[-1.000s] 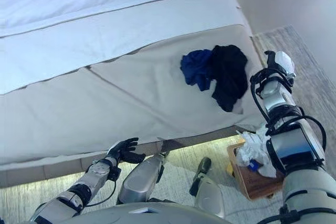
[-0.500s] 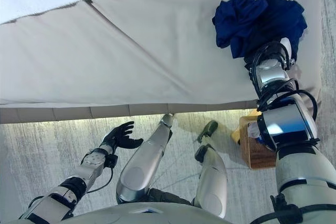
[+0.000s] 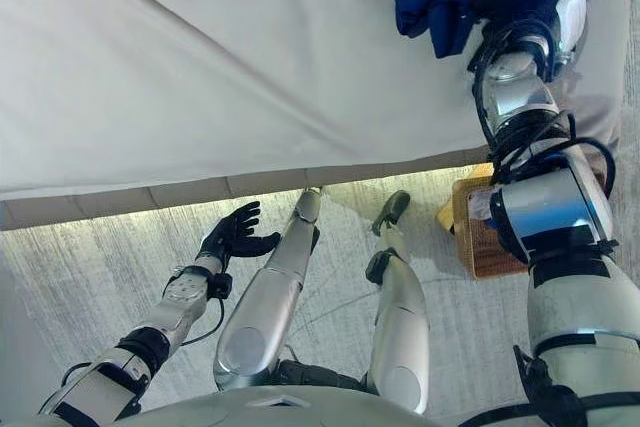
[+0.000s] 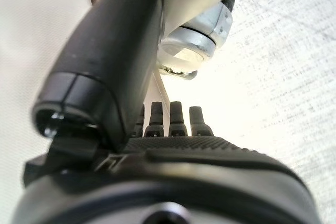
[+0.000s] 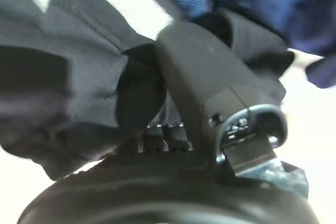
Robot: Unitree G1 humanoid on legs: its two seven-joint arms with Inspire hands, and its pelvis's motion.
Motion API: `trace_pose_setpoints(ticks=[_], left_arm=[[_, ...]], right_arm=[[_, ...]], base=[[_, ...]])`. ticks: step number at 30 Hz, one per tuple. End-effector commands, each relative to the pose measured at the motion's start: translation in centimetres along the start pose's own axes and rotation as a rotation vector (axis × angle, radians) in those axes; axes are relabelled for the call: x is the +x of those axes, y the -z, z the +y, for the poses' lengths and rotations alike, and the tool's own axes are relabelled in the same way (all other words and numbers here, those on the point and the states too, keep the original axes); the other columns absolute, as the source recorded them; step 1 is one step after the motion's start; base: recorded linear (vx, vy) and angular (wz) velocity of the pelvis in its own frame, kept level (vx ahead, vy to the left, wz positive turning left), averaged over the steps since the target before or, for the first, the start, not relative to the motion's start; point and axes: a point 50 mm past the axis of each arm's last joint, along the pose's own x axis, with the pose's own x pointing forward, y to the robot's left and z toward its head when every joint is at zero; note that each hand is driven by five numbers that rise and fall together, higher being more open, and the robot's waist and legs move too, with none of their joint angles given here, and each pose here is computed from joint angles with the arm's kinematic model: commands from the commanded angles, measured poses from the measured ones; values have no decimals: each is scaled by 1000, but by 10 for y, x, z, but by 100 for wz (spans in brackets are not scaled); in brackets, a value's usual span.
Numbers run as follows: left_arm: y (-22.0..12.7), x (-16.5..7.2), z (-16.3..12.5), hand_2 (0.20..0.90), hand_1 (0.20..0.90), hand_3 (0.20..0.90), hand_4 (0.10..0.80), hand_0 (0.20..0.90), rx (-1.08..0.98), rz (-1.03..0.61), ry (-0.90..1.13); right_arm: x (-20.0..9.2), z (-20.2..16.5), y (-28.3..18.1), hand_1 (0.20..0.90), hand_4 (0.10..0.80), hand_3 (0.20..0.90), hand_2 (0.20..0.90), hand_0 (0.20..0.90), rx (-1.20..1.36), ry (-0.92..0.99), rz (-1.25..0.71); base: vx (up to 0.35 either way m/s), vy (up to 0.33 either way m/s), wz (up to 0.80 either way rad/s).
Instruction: Pick up the clothes from the bed and place them into the basket
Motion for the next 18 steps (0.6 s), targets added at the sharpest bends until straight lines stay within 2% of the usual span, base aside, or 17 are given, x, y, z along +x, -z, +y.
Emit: trace_pose_setpoints(ticks=[1, 4, 10, 15, 18], left_arm=[[39, -19, 4, 900, 900, 900, 800, 900, 35, 125, -14], [43, -19, 20, 900, 900, 900, 800, 900, 105, 156, -40], [39, -16, 37, 900, 900, 900, 800, 900, 159, 195, -87], [39, -14, 37, 900, 900, 900, 800, 900, 173, 214, -98], [43, -14, 33, 900, 900, 900, 800, 900, 183, 236, -80]], right_arm=[[-1, -30, -48, 300, 100, 200, 300, 300, 56, 140, -350], [-6, -55, -52, 300, 100, 200, 300, 300, 103, 236, -429], [-14, -82, -54, 300, 100, 200, 300, 300, 78, 268, -497], [-20, -105, -68, 300, 100, 200, 300, 300, 45, 337, -611], [-23, -121, -75, 300, 100, 200, 300, 300, 67, 392, -653]], base=[[10, -32, -39], [11, -98, -34], [21, -86, -34], [0, -57, -37], [22, -83, -74]])
